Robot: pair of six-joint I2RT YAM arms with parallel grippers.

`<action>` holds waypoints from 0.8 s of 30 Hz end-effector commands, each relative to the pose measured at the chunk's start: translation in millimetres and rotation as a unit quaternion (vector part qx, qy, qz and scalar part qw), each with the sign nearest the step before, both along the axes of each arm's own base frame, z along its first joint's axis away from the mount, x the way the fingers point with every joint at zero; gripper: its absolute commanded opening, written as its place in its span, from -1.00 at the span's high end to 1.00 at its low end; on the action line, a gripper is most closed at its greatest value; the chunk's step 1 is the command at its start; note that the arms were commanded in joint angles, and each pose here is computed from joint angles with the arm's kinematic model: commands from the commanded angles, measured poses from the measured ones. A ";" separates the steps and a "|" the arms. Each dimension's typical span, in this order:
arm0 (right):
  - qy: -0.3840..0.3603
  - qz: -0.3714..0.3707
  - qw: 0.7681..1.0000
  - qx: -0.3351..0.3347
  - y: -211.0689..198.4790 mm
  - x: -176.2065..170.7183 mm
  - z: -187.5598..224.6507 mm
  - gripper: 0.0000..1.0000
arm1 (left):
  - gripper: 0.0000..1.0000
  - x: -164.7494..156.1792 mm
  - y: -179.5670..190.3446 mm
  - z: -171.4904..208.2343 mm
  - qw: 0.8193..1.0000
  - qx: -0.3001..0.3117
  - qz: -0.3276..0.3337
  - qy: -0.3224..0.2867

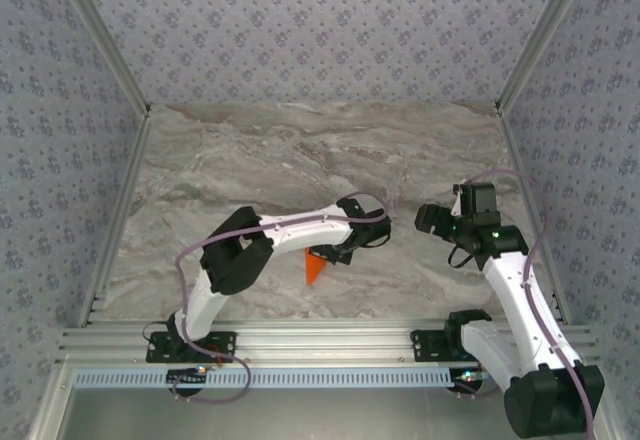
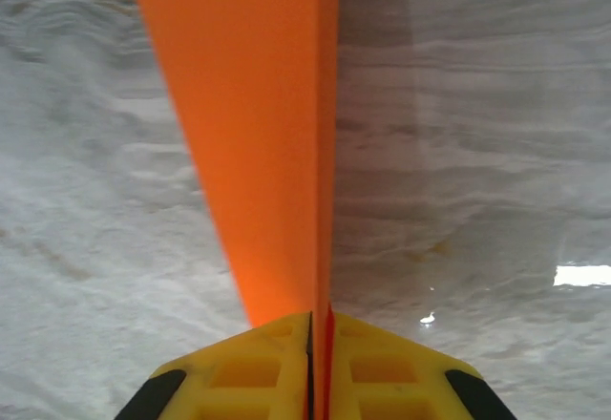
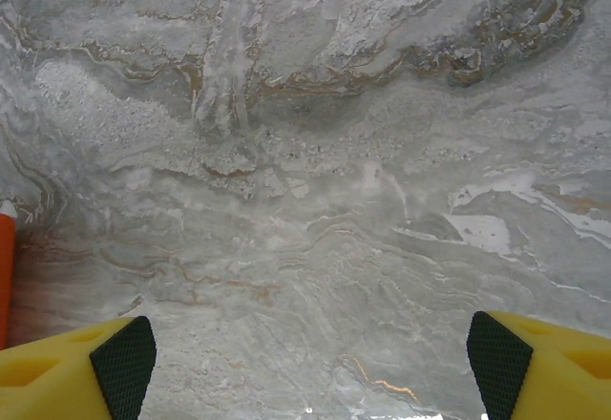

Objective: Fold a paper plane with a square sheet of paper (fold left side to right side)
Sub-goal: Turn over the paper at the center of the table.

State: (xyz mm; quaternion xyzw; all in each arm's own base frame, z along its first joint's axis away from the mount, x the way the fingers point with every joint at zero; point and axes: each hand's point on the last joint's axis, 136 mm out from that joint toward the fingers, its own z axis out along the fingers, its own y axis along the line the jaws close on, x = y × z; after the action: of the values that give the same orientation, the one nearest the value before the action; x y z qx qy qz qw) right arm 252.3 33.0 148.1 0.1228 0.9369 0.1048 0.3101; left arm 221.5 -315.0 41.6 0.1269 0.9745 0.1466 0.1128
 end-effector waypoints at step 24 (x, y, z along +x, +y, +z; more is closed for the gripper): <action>0.026 0.097 0.986 0.130 53.1 -19.1 -10.2 -0.80 | -0.40 23.1 -48.7 92.8 0.928 -0.365 -0.070 -0.003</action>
State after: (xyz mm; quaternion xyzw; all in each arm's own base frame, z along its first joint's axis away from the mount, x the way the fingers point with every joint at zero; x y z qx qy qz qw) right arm 238.2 65.6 139.9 0.0873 0.9360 0.1989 0.2768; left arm 230.0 -367.8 111.4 0.1662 0.9627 -0.1668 0.1331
